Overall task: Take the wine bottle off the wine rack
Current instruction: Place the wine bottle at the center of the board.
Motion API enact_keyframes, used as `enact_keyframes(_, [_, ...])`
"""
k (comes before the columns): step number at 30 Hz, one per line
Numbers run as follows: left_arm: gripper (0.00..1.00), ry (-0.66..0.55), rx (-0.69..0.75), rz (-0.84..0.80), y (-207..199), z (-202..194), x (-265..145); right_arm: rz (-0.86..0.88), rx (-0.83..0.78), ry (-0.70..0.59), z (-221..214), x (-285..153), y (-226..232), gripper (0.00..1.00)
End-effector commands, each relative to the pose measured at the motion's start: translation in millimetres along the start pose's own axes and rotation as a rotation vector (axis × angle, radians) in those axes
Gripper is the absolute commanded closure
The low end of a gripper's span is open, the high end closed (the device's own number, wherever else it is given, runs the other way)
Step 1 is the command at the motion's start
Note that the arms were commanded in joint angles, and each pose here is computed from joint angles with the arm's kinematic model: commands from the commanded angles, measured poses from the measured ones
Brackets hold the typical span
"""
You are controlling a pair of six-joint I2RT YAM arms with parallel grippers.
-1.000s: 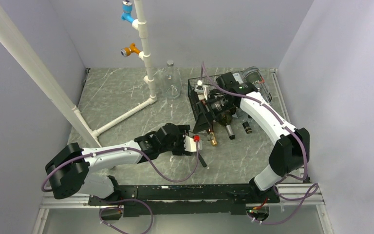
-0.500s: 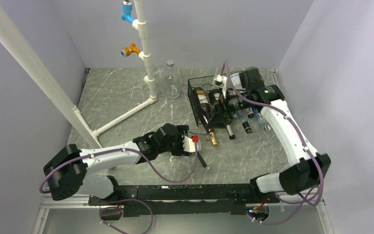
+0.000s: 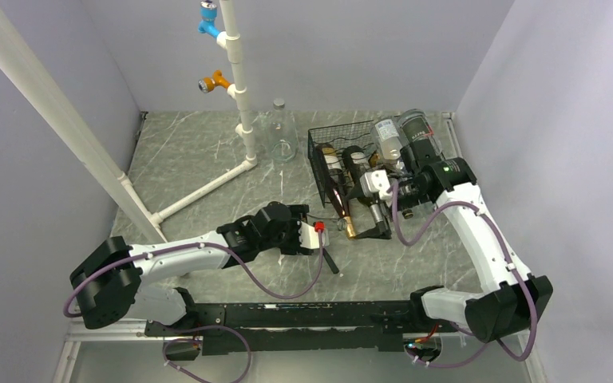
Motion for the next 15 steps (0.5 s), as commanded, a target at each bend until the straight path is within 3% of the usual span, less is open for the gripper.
enact_keyframes(1, [1.00,-0.135,-0.009,0.066,19.3,32.7,-11.4,0.021,-0.231,-0.089,-4.1,8.6,4.2,0.00])
enact_keyframes(15, [1.00,-0.172,-0.084,0.036,23.1,40.1,-12.6,-0.031,-0.198,0.018,-33.2,35.8,-16.5,0.02])
Point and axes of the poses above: each gripper's point midway between its finger pads, its own x axis out along the fingers, its own y axis along the line the jaws close on, z = x × y, the point moved 6 cm from there along -x, back along the fingers, and after that the axes turned 11 degrees about -x, right-handed, at the moved point
